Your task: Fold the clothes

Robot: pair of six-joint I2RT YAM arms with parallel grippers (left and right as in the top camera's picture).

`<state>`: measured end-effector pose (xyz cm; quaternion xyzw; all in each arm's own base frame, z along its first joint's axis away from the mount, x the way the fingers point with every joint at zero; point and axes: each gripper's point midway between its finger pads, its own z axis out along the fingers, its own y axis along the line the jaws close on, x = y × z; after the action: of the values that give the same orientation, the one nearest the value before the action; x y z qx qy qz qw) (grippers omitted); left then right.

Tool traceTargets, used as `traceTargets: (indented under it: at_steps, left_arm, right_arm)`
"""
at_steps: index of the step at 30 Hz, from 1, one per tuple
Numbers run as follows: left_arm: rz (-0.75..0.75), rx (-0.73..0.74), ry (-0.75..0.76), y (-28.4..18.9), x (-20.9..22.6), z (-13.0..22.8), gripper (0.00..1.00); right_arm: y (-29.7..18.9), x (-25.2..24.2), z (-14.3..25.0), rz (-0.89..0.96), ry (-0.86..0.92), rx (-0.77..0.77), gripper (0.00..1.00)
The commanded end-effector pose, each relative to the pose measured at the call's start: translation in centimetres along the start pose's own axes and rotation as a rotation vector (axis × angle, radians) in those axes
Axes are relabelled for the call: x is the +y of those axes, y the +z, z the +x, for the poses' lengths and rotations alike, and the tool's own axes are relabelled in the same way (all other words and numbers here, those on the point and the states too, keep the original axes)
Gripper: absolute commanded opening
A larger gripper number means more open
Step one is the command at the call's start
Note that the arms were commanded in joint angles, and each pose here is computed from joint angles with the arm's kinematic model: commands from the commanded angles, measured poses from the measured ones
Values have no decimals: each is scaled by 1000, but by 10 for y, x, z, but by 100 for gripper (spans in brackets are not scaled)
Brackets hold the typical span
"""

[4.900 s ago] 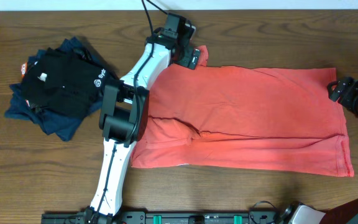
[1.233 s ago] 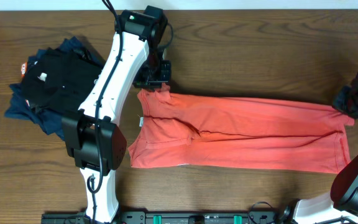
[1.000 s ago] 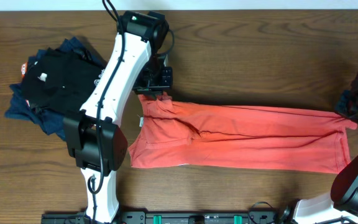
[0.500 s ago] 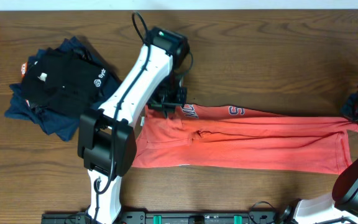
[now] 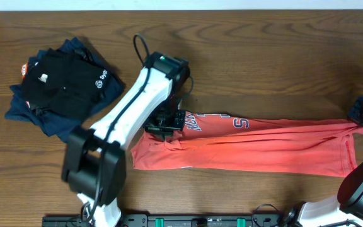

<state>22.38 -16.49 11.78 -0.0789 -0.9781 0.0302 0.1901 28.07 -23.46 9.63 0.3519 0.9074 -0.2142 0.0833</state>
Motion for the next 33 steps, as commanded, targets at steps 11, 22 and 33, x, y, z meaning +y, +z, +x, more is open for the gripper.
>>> traceTargets:
  at_steps: [11, 22, 33]
  left_arm:
    - [18, -91, -11, 9, -1, -23, 6]
    - [22, -105, -8, 9, -2, -26, 6]
    - [45, -176, 7, 7, -8, -43, 7]
  right_arm:
    - [-6, -19, 27, 58, -27, 100, 9]
    - [-8, -22, 40, 68, -50, 152, 13]
    - [-9, -31, 57, 86, -37, 226, 12]
